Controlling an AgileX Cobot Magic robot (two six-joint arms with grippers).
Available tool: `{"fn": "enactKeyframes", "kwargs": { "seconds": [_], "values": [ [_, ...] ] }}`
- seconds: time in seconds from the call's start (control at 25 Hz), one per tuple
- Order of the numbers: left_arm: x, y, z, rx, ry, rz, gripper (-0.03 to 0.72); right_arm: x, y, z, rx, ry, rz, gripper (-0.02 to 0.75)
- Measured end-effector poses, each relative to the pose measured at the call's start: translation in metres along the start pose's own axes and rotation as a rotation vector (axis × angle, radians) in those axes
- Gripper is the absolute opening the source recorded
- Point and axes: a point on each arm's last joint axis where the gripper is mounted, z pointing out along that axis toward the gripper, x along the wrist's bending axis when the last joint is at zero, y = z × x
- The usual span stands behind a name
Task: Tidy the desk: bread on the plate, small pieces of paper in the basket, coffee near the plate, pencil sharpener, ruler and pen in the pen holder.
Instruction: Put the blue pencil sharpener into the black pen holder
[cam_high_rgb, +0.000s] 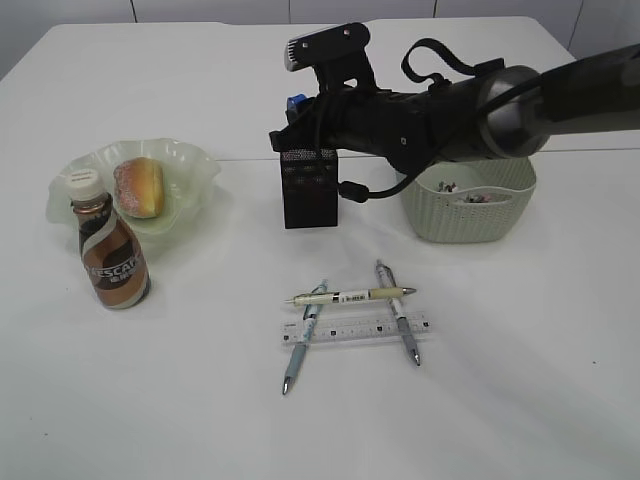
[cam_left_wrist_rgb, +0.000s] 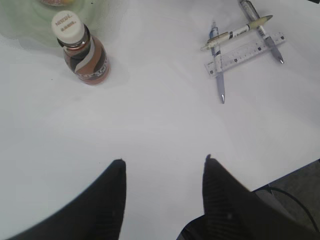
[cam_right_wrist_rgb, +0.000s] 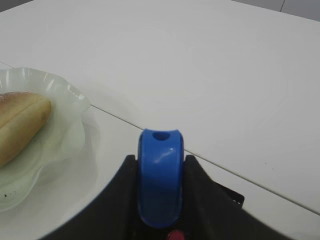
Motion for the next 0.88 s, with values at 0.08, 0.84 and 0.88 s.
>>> {"fn": "enactKeyframes", "kwargs": {
  "seconds": [0.08,0.84,0.88],
  "values": [
    [0.0000,0.0000,0.0000,0.000,0.000,0.000,0.370,0.0000,0.0000,0.0000,0.000,0.000,0.000,0.163],
    [0.0000,0.0000,0.0000,0.000,0.000,0.000,0.370,0.0006,-0.0053,0.0028,0.012,0.001,0.000,0.293],
    [0.0000,0.0000,0.0000,0.000,0.000,0.000,0.370,0.0006,-0.0053,0.0028,0.012,0.001,0.000,0.317]
  ]
}}
